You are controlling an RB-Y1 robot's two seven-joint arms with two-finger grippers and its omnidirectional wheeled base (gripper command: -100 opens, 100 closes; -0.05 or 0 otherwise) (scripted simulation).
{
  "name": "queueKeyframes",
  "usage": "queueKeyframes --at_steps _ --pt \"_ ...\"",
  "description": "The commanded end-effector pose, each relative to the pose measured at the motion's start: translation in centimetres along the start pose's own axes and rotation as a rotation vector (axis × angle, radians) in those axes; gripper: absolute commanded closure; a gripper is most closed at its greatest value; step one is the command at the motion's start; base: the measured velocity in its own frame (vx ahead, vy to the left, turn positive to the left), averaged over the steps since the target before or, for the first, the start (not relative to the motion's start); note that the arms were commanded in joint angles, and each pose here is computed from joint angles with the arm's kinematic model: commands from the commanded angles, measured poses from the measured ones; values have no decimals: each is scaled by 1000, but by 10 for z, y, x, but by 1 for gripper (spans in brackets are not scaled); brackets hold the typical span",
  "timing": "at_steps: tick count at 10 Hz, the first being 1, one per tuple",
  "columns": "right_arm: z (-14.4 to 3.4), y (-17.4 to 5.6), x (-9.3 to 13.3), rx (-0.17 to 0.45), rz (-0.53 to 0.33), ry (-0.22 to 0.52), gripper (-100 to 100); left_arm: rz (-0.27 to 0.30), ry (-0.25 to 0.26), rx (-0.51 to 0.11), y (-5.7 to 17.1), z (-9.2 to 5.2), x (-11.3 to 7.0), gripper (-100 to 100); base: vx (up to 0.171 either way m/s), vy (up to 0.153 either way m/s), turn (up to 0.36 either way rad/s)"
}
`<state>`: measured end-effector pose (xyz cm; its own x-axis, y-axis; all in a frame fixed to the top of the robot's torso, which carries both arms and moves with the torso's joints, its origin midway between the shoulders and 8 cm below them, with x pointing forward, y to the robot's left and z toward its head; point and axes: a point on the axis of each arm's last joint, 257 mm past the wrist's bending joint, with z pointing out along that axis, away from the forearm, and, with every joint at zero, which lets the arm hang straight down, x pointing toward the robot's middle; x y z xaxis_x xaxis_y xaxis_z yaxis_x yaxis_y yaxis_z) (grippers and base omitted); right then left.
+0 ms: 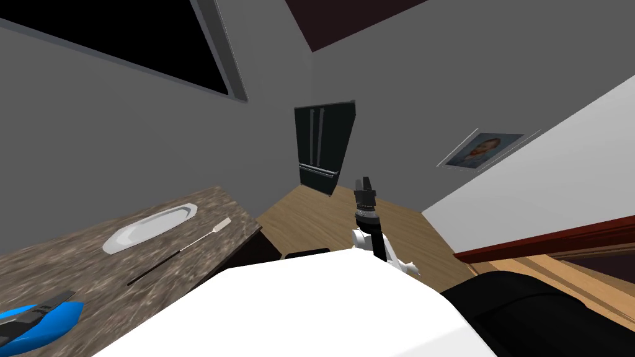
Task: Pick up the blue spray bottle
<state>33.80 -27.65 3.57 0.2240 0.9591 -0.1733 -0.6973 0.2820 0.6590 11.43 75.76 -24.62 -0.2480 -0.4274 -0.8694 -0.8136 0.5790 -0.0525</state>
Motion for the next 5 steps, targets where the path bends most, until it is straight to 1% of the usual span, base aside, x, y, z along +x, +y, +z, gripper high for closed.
queueKeyframes --at_steps 1,2,3,4,5 --pt "0 0 0 0 0 0 0 -8 0 -18 14 3 0 -100 -22 -46 -116" --pt "0 0 0 0 0 0 0 -8 2 -35 23 3 1 -100 -7 -26 36" --pt "0 0 0 0 0 0 0 -22 -4 -20 24 7 -5 -100 -28 -54 -213" --pt "0 0 0 0 0 0 0 -22 -1 -52 41 7 -3 -100 -25 -48 -124" --pt "0 0 0 0 0 0 0 -22 0 -61 45 7 -2 -100 -6 -19 35"
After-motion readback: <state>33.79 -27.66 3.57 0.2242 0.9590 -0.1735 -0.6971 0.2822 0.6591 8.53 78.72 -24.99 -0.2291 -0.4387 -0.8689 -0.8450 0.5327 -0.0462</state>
